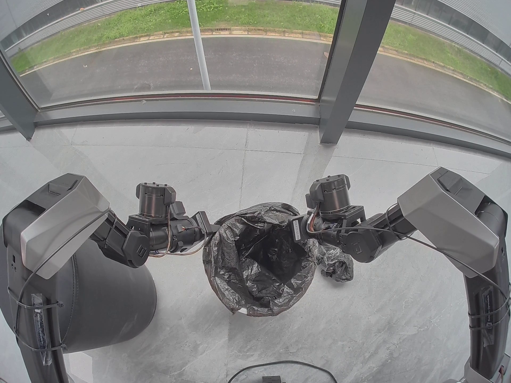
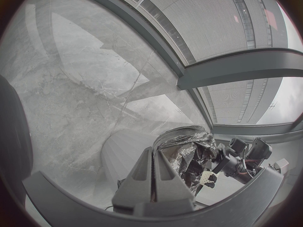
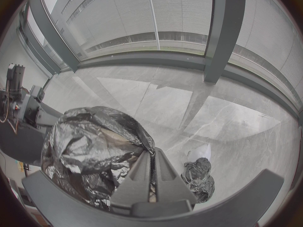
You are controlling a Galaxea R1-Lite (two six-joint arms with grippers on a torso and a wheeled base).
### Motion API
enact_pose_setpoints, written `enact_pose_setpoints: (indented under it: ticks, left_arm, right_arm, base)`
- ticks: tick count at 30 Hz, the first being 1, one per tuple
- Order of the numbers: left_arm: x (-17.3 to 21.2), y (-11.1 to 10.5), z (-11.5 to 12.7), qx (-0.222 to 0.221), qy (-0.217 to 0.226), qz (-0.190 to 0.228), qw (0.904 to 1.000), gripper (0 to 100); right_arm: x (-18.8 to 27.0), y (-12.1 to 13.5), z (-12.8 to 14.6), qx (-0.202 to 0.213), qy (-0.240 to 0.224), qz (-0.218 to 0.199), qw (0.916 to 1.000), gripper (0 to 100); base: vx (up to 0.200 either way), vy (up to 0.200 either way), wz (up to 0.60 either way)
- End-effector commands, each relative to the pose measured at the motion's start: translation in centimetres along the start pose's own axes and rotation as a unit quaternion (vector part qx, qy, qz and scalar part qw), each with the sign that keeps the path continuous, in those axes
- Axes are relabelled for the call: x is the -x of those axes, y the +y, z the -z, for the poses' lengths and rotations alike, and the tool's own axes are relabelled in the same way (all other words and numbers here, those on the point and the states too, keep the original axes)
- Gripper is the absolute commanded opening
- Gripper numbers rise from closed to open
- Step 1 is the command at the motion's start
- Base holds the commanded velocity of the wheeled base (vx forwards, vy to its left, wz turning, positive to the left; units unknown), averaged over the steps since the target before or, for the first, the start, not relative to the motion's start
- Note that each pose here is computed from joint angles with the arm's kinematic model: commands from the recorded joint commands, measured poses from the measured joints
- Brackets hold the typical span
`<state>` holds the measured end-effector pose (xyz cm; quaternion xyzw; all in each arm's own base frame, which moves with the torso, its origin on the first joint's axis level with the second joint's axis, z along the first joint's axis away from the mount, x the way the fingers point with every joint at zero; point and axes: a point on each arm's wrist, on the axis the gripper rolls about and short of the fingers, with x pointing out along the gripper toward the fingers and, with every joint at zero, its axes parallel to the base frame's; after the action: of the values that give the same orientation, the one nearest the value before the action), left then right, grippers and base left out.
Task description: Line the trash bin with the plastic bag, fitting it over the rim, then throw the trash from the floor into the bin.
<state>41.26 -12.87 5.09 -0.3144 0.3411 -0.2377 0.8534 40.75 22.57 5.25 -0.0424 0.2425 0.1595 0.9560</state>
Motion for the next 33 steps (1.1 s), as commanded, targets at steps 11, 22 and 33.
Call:
enact_pose_setpoints:
  ticks: [11, 22, 33]
  left_arm:
    - [0.3, -0.8, 0.6, 0.013, 0.038, -0.019, 0.999, 100]
    - [1.3, -1.5, 0.5, -0.014, 0.039, -0.029, 0.9987, 100]
    - [4.0, -4.2, 0.6, -0.018, 0.033, -0.012, 0.9992, 100]
  right_arm:
    - [-0.4, 0.0, 0.3, 0.0, -0.006, 0.0, 1.0, 100]
    - [0.9, -0.1, -1.3, -0.01, -0.027, 0.001, 0.9996, 100]
    - [5.0, -0.7, -1.8, -0.02, -0.02, 0.004, 0.9996, 100]
  base:
    - [0.0, 0.0, 0.0]
    - [0.0, 0.0, 0.0]
    - [0.0, 0.0, 0.0]
